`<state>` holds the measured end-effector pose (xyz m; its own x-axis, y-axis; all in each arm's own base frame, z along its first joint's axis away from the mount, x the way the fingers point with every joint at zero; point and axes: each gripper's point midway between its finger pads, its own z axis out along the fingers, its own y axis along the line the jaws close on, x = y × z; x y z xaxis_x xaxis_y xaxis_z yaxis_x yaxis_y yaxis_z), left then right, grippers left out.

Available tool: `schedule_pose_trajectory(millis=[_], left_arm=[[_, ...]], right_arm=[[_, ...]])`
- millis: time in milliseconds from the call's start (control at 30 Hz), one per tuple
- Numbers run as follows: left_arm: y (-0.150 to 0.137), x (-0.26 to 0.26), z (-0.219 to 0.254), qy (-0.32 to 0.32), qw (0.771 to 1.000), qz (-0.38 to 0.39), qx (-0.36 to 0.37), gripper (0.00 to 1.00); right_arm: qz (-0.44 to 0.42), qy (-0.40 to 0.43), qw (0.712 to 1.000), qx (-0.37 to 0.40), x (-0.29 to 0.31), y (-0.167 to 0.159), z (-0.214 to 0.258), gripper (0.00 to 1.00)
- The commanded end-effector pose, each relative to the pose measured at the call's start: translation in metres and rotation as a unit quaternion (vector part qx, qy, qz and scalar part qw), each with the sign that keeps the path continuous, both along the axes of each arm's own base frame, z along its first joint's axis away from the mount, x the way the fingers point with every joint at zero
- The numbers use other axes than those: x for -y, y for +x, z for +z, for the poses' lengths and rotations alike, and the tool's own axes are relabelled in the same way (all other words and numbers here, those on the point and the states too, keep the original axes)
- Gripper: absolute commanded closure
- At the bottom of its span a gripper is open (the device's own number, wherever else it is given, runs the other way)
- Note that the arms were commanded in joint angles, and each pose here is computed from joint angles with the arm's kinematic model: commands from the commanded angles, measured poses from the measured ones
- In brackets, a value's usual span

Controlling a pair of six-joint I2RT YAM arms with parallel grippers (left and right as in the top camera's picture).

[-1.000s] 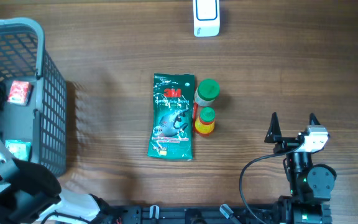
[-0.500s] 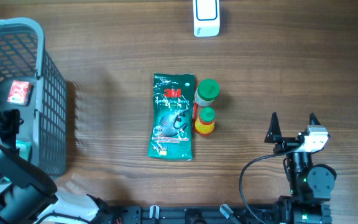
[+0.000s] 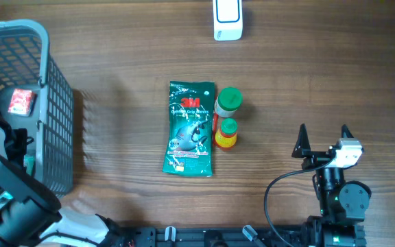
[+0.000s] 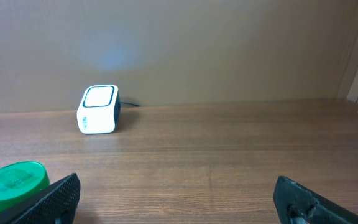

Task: Scan the item barcode
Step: 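Release the jar and move the left gripper back into the basket, then grasp the mint-green Zappy tissue wipes pack with the left gripper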

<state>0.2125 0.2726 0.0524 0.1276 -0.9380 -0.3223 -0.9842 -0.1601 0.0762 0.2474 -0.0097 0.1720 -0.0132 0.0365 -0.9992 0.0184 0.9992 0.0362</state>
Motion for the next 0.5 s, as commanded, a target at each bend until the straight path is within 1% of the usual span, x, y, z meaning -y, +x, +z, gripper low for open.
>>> schedule_pose_trajectory(millis=[0,33,67,100,167,200,300,467], left_arm=[[-0.011,0.004,-0.024,-0.022,0.999,-0.002,-0.039,0.27],[-0.012,0.005,-0.026,-0.027,0.999,-0.002,-0.043,0.34],[-0.013,0.006,-0.028,-0.03,0.998,-0.002,-0.047,0.43],[-0.014,0.007,-0.029,-0.033,0.998,-0.002,-0.05,0.56],[-0.016,0.01,-0.029,-0.038,0.998,-0.002,-0.053,0.92],[-0.016,0.011,-0.027,-0.04,0.998,-0.002,-0.052,0.96],[-0.007,0.01,-0.006,-0.043,0.999,-0.001,-0.03,0.96],[0.028,0.001,0.07,-0.029,0.998,-0.011,0.061,0.96]], right_arm=[[-0.002,-0.005,1.0,0.003,0.0,0.0,0.001,0.0],[-0.002,-0.005,1.0,0.003,0.0,0.0,0.001,0.0],[-0.002,-0.005,1.0,0.003,0.0,0.0,0.001,0.0],[-0.002,-0.005,1.0,0.003,0.0,0.0,0.001,0.0],[-0.002,-0.005,1.0,0.003,0.0,0.0,0.001,0.0],[-0.002,-0.005,1.0,0.003,0.0,0.0,0.001,0.0],[-0.002,-0.004,1.0,0.003,0.0,0.0,0.001,0.0],[-0.002,-0.005,1.0,0.003,0.0,0.0,0.001,0.0]])
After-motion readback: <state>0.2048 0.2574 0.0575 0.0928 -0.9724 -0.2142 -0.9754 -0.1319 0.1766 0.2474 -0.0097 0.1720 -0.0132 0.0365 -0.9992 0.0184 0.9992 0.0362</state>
